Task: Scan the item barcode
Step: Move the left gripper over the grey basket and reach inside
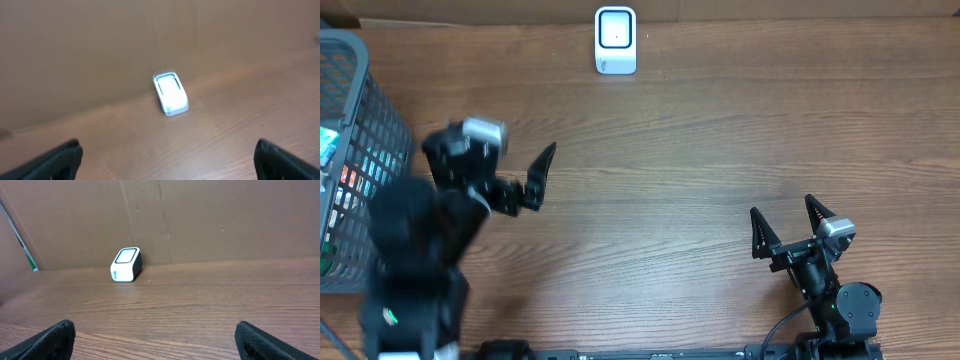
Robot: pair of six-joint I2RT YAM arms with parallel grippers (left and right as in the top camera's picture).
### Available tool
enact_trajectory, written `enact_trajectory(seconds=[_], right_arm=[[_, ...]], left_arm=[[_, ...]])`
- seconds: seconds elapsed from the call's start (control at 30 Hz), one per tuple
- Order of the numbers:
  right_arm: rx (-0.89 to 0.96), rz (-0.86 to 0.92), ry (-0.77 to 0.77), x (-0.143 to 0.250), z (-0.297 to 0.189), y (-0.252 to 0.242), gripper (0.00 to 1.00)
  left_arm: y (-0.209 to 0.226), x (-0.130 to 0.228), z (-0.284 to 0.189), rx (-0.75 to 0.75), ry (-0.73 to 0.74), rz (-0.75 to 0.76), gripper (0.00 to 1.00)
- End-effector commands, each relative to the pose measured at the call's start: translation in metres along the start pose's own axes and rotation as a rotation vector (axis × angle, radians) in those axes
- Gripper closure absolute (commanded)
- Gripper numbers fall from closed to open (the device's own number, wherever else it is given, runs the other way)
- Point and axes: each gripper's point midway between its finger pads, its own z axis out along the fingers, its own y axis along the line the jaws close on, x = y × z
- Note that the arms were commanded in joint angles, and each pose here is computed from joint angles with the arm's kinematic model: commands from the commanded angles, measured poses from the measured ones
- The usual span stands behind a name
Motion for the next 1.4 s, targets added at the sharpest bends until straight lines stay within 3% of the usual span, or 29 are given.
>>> enact_trajectory(seconds=[0.0, 0.23, 0.53, 0.6, 0.73, 1.0, 1.17, 1.37], right_arm=[[0.000, -0.003, -0.006, 0.001, 0.000, -0.001, 0.00], [0.000, -0.003, -0.006, 0.001, 0.000, -0.001, 0.00], [0.000, -0.003, -0.006, 0.001, 0.000, -0.001, 0.00], [0.000, -0.003, -0.006, 0.001, 0.000, -0.001, 0.00], [0.000, -0.003, -0.006, 0.001, 0.000, -0.001, 0.00], [0.000, -0.003, -0.006, 0.001, 0.000, -0.001, 0.00], [0.000, -0.003, -0.006, 0.001, 0.000, -0.001, 0.00], [0.000, -0.003, -0.006, 0.001, 0.000, -0.001, 0.00]], left_arm=[[-0.005, -0.052, 0.014, 0.119, 0.069, -0.030, 0.00], [-0.035, -0.108, 0.024, 0.415, 0.153, -0.085, 0.00], [-0.032, -0.103, 0.047, 0.435, 0.210, -0.163, 0.00], [-0.018, -0.096, 0.053, 0.351, 0.238, -0.173, 0.00], [0.059, -0.077, 0.051, -0.045, 0.306, -0.347, 0.00], [0.211, -0.053, -0.024, -0.529, 0.206, -0.674, 0.00], [0.282, 0.001, -0.074, -0.761, 0.219, -0.923, 0.01], [0.333, 0.086, -0.089, -0.893, 0.378, -1.110, 0.12]])
